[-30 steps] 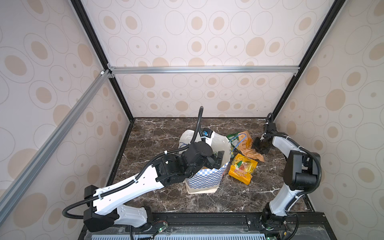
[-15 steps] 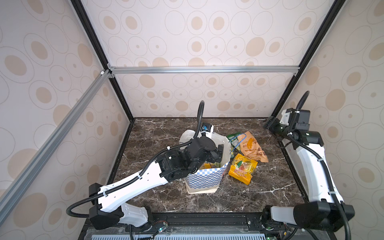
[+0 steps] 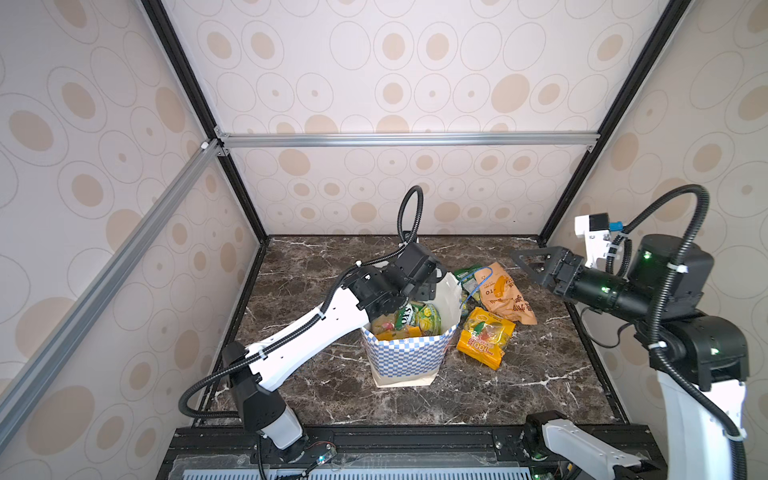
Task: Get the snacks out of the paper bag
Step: 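Raise the right gripper away while the left gripper lowers into the bag, then grasp the green Fox's Spring Tea candy bag inside the bag with the left gripper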
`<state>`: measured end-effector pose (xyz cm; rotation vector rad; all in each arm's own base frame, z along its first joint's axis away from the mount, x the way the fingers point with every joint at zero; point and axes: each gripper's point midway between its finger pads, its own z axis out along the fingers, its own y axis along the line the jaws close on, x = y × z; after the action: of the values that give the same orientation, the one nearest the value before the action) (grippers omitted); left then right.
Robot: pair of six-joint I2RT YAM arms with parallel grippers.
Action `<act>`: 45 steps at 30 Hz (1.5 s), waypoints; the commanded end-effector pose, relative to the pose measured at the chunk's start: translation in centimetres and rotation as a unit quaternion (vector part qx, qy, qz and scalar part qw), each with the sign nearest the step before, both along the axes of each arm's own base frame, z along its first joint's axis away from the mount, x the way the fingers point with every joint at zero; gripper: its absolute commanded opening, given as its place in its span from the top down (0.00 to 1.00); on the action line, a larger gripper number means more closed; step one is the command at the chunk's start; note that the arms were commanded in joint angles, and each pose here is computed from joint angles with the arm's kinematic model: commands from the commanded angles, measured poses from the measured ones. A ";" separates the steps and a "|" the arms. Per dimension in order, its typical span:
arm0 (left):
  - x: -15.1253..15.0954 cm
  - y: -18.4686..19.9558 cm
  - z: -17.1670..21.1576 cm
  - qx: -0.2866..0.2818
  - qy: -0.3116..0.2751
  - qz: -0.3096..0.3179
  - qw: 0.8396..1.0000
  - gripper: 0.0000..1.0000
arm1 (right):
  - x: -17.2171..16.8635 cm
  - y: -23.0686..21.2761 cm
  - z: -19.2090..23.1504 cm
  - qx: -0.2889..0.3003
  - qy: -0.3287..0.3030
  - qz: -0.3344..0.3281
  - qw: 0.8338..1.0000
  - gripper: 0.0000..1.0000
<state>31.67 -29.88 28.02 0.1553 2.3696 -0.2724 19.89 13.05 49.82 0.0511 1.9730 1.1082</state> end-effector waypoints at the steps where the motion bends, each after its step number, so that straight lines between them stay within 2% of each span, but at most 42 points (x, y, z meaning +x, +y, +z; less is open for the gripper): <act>1: -2.0 -0.2 -2.7 0.008 0.073 -0.025 0.997 0.20 | -1.4 1.1 -0.8 -0.002 0.046 0.044 0.998 0.10; 5: -2.9 -0.3 -7.3 0.025 0.119 -0.035 0.992 0.19 | -1.5 1.7 -0.7 0.006 0.064 0.068 0.996 0.10; 13: -3.5 -0.9 -13.4 0.037 0.171 -0.050 0.983 0.14 | -1.7 1.3 -3.1 -0.041 0.090 0.069 0.993 0.09; 18: -2.1 -0.9 -15.3 0.064 0.161 -0.042 0.984 0.10 | -1.8 1.1 -5.3 -0.090 0.116 0.073 0.986 0.08; 28: -0.8 0.8 -19.5 0.140 0.157 -0.021 0.978 0.03 | -1.6 1.7 -6.3 -0.081 0.124 0.082 0.986 0.08; 33: -0.9 0.3 -22.7 0.123 0.175 -0.031 0.976 0.02 | -1.4 1.9 -6.7 -0.079 0.128 0.089 0.985 0.08; 39: -2.8 0.2 -28.5 0.113 0.227 -0.041 0.967 0.02 | -1.5 1.8 -7.7 -0.096 0.147 0.097 0.980 0.07; 45: -3.5 0.5 -29.9 0.101 0.241 -0.028 0.965 0.09 | -1.7 1.7 -8.1 -0.107 0.154 0.102 0.977 0.05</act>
<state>30.96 -31.95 5.55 0.3137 2.6799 -0.2016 19.04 14.77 41.78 -0.0604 2.3981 1.0657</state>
